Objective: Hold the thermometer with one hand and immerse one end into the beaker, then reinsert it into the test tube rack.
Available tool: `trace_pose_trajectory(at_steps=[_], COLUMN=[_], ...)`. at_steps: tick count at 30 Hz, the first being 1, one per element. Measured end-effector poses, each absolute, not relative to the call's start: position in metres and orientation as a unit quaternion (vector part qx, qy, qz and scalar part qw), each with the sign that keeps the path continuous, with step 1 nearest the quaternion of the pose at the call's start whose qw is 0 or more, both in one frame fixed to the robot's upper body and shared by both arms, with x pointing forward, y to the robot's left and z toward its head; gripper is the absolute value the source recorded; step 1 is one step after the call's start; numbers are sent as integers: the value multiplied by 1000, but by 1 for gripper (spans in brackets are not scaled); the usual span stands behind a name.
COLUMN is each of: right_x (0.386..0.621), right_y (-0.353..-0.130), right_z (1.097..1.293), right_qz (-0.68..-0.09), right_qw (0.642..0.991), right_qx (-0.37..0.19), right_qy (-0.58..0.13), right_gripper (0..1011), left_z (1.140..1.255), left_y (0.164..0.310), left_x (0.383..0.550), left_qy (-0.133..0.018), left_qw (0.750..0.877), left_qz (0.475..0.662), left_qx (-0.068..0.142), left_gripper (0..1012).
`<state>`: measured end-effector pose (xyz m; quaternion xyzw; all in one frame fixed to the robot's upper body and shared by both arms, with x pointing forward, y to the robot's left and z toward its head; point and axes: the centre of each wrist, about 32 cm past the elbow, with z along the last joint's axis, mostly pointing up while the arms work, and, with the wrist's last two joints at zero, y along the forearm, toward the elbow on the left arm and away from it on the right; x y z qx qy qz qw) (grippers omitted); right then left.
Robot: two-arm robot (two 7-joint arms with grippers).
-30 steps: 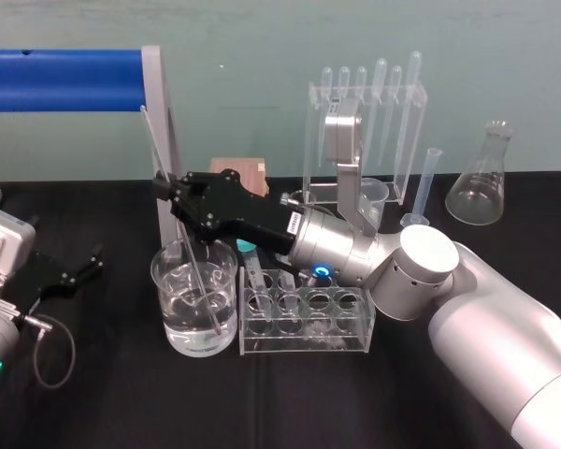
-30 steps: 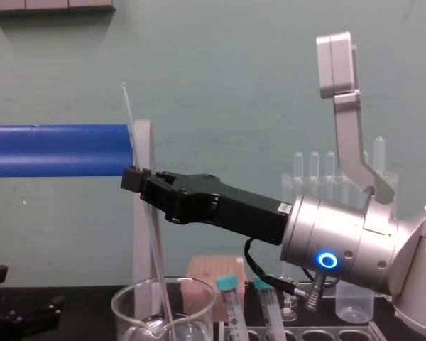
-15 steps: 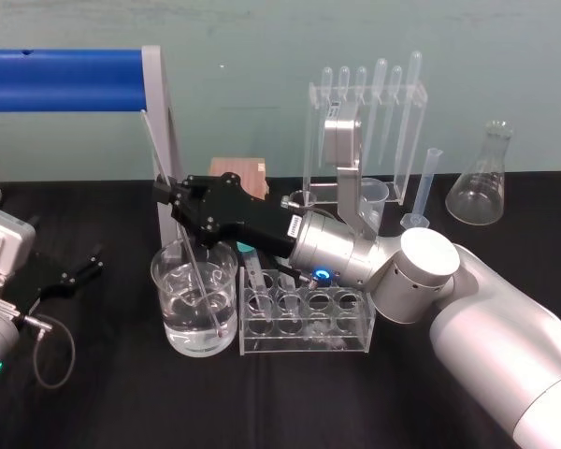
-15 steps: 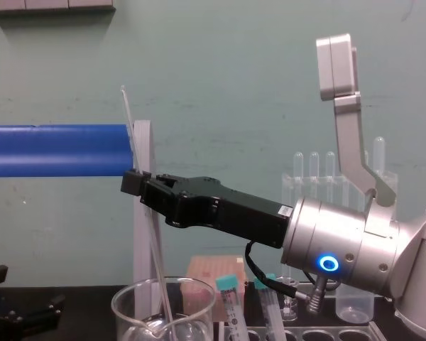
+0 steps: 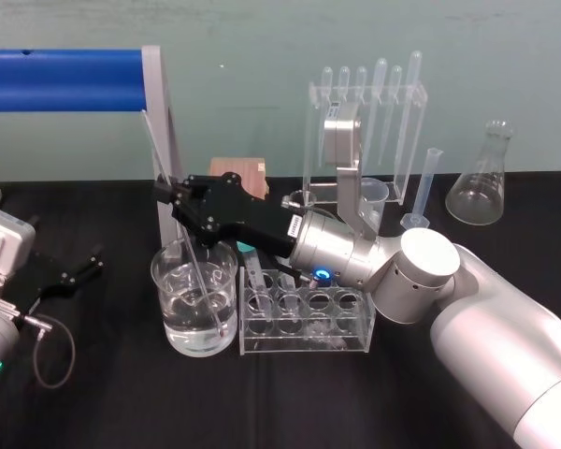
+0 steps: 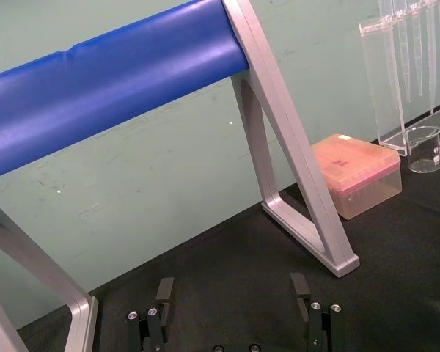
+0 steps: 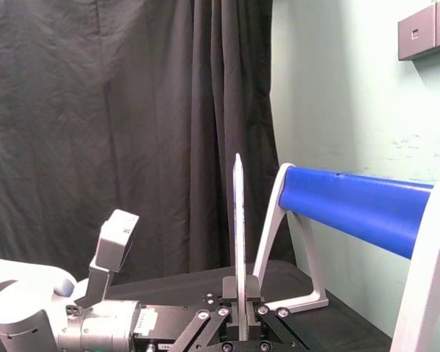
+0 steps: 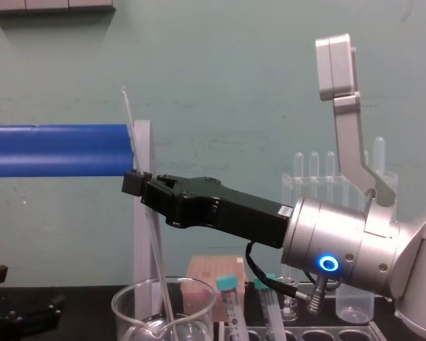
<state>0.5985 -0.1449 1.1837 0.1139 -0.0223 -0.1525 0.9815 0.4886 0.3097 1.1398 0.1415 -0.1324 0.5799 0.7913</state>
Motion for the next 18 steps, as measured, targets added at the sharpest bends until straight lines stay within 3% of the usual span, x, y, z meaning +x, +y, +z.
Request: trace_pose_trajectory(at_steps=[18], right_x=[599], right_y=[-145], right_z=[1184], right_qz=[-160], right_qw=[980], right_qx=[113], right_qy=[-26], right_gripper=[56], left_z=[1140], left_y=[310], left_x=[489], left_qy=[-132], left_qw=[791], left_qz=[580], left_qx=[141], left_gripper=[1008])
